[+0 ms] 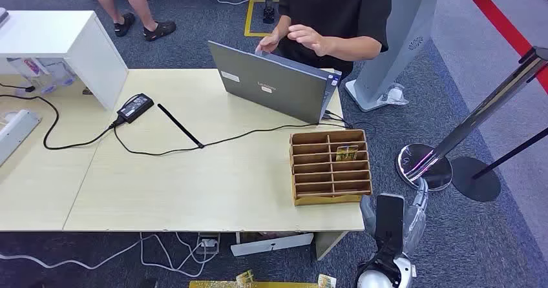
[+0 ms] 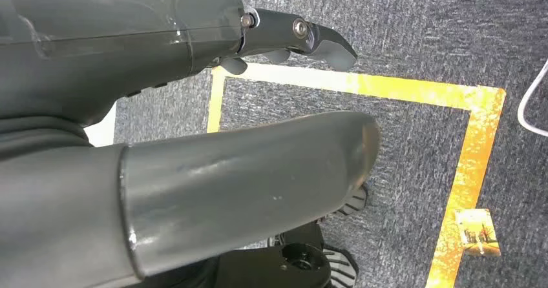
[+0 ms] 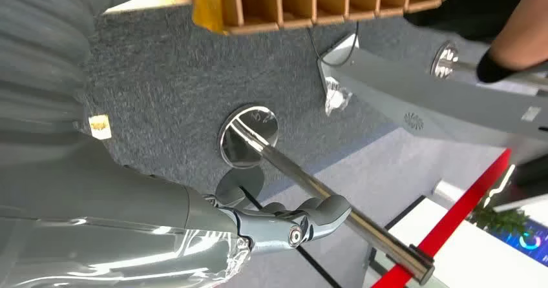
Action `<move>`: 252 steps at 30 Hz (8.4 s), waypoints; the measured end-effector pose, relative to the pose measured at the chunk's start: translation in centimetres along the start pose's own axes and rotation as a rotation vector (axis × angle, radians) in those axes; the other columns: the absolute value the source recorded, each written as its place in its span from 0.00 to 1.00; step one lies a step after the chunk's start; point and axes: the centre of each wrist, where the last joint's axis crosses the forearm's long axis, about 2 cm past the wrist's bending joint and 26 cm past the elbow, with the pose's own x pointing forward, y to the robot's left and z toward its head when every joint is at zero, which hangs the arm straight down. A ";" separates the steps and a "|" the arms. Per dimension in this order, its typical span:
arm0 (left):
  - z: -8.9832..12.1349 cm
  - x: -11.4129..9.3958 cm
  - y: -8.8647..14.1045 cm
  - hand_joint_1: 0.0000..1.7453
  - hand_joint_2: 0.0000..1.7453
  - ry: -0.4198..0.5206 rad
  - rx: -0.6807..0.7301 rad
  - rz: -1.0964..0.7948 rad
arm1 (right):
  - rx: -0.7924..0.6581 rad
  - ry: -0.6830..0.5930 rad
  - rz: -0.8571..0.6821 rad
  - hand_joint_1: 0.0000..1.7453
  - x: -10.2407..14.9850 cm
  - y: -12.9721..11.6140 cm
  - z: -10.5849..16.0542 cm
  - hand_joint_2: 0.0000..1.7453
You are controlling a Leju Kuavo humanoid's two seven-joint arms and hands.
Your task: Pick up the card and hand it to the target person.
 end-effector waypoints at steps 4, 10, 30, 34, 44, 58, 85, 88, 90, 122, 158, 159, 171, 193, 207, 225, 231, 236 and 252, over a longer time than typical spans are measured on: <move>0.0 0.0 0.0 0.00 0.00 -0.003 -0.006 -0.009 | -0.016 0.005 0.018 0.00 0.3 -0.7 -0.8 1.00; 0.0 -0.1 -0.1 0.00 0.00 -0.014 -0.026 -0.034 | -0.058 0.004 0.100 0.00 1.7 -2.8 -3.7 1.00; 0.0 0.4 -0.2 0.00 0.00 -0.038 -0.072 -0.133 | 0.073 -0.306 0.488 0.00 8.3 -6.8 -10.3 1.00; -0.1 0.7 -0.3 0.00 0.00 -0.046 -0.079 -0.150 | 0.147 -0.335 0.543 0.00 8.6 -6.5 -10.3 1.00; -0.1 1.1 -0.4 0.00 0.00 -0.048 -0.089 -0.180 | 0.303 -0.360 0.748 0.00 7.8 -5.9 -10.0 1.00; -0.2 1.6 -0.5 0.00 0.00 -0.052 -0.101 -0.207 | 0.333 -0.325 0.904 0.15 6.5 -6.7 -11.3 1.00; -0.2 1.9 -0.6 0.00 0.00 -0.056 -0.107 -0.244 | 0.268 -0.252 0.869 0.17 5.3 -7.1 -13.4 1.00; -0.2 1.9 -0.6 0.00 0.00 -0.056 -0.107 -0.246 | 0.267 -0.244 0.858 0.17 5.2 -7.1 -13.5 1.00; -0.2 1.9 -0.6 0.00 0.00 -0.056 -0.107 -0.248 | 0.270 -0.237 0.836 0.17 5.2 -7.1 -13.6 1.00; -0.4 3.0 -0.8 0.00 0.00 -0.069 -0.112 -0.281 | 0.347 -0.160 0.716 0.27 6.1 -3.8 -15.4 1.00; -0.4 2.9 -0.7 0.00 0.00 -0.073 -0.111 -0.281 | 0.376 -0.070 0.873 0.73 4.6 -4.1 -15.6 1.00; -0.4 2.9 -0.7 0.00 0.00 -0.073 -0.111 -0.281 | 0.375 -0.069 0.877 0.72 4.6 -4.2 -15.6 1.00; -0.4 2.9 -0.7 0.00 0.00 -0.071 -0.113 -0.284 | 0.384 -0.061 0.915 0.57 4.3 -4.5 -15.7 1.00; -0.4 2.9 -0.7 0.00 0.00 -0.070 -0.113 -0.287 | 0.414 -0.084 0.928 0.86 3.9 -4.1 -15.3 1.00; -0.4 2.9 -0.7 0.00 0.00 -0.073 -0.114 -0.287 | 0.349 -0.123 0.877 0.84 5.1 -4.4 -15.4 1.00; -0.2 1.7 -0.5 0.00 0.00 -0.066 -0.115 -0.271 | 0.126 -0.443 0.847 0.83 15.7 -9.5 -15.9 1.00; -0.2 1.6 -0.5 0.00 0.00 -0.066 -0.115 -0.271 | 0.094 -0.501 0.813 0.83 17.2 -10.6 -15.3 1.00; -0.2 1.6 -0.5 0.00 0.00 -0.065 -0.115 -0.271 | 0.071 -0.538 0.799 0.83 17.9 -11.2 -14.8 1.00; -0.2 1.8 -0.5 0.00 0.00 -0.064 -0.114 -0.278 | -0.027 -0.531 0.774 0.86 17.6 -13.1 -15.7 1.00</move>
